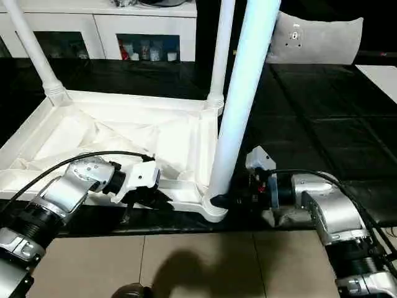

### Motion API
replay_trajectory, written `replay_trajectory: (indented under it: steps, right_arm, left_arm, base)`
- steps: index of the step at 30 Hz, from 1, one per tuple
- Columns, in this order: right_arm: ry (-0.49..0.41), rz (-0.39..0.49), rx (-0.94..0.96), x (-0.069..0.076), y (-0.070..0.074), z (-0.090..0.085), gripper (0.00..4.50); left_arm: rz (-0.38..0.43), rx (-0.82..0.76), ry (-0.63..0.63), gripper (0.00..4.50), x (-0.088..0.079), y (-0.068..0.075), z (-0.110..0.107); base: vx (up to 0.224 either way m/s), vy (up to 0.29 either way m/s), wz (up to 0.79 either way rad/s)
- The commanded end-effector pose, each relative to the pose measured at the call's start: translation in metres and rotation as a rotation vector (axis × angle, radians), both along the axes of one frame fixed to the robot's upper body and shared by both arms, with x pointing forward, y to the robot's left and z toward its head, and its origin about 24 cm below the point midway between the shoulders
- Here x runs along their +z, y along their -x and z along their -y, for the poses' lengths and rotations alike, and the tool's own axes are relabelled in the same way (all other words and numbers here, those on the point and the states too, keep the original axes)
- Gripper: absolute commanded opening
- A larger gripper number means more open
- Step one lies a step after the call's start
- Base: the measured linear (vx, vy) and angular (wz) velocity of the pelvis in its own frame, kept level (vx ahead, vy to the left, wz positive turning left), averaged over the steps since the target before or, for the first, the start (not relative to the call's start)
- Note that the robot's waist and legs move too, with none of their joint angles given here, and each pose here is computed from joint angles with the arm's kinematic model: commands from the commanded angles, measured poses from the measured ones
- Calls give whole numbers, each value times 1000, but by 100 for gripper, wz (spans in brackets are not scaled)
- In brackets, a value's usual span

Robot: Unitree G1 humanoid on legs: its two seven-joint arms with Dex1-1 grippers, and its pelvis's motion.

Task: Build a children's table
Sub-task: Rotate leg to tighten

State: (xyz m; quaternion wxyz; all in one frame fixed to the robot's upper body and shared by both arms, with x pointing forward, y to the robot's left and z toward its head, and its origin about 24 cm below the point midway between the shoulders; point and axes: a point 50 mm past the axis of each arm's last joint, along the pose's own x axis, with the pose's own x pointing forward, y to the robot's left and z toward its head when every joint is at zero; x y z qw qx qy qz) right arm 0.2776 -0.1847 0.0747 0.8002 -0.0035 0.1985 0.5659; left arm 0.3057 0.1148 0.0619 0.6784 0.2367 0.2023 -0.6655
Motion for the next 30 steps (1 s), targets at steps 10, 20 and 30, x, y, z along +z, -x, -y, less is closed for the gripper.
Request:
replay_trajectory:
  steps: [10, 20, 30]
  right_arm:
    - [30, -32, -633, -20, -46, -42, 205]
    - [-45, 22, -577, -11, -43, -45, 318]
    - [-10, 103, -356, 2, -22, -8, 400]
  left_arm:
    - [9, 464, 111, 0, 6, -26, 71]
    - [86, 463, 110, 0, 10, -28, 72]
    - [99, 289, 67, 0, 4, -21, 40]
  base:
    - [0, 0, 0]
    - [0, 0, 0]
    - [0, 0, 0]
